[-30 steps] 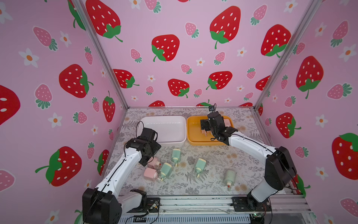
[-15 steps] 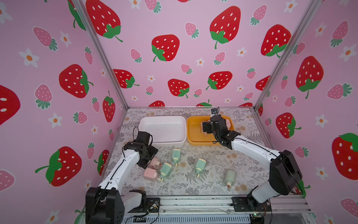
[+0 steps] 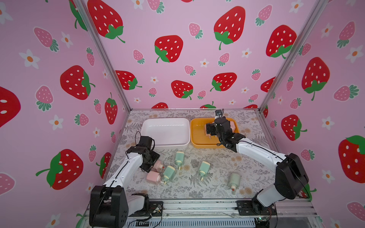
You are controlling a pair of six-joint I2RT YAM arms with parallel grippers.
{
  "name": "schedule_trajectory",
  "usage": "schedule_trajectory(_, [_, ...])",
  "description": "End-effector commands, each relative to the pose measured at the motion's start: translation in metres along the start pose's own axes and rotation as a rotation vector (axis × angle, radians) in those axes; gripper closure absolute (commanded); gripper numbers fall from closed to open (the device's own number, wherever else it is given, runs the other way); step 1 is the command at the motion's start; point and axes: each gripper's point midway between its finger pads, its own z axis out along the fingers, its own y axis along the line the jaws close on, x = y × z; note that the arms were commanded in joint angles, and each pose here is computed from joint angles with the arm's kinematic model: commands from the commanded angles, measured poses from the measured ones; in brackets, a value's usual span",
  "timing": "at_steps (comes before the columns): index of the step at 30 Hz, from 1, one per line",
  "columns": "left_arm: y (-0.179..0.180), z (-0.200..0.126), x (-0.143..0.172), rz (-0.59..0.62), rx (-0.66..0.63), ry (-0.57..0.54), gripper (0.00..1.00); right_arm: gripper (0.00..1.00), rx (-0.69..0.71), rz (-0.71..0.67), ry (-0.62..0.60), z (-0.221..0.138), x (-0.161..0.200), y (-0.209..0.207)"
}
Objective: Place the pencil sharpeners by color into the storage box
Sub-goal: Pick up the pencil sharpener from the center of the board.
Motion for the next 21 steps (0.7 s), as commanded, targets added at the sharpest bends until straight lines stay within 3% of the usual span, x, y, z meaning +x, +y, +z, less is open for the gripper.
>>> schedule_trajectory(1, [-0.002, 0.002, -0.002, 0.015, 0.003, 0.002, 0.33, 0.00, -0.011, 0.023, -0.038, -0.009, -0.013, 0.001])
schedule_trajectory(10, [-0.005, -0.007, -0.007, 0.072, 0.029, -0.030, 0.63, 0.00, -0.061, 0.010, -0.052, -0.014, -0.015, 0.009])
schedule_trajectory(12, [-0.012, -0.014, -0.009, 0.089, 0.068, -0.051, 0.75, 0.00, -0.114, 0.018, -0.078, -0.017, -0.017, 0.018])
schedule_trajectory(14, [-0.015, -0.023, -0.013, 0.087, 0.095, -0.084, 0.98, 0.00, -0.158, 0.041, -0.099, -0.019, -0.018, 0.024])
schedule_trajectory(18, [-0.030, -0.043, -0.016, 0.095, 0.183, -0.126, 1.00, 0.00, -0.211, 0.034, -0.061, -0.018, -0.015, 0.035])
schedule_trajectory(21, [-0.041, -0.062, -0.013, 0.092, 0.206, -0.144, 1.00, 0.00, -0.403, -0.043, -0.034, -0.030, -0.010, 0.067])
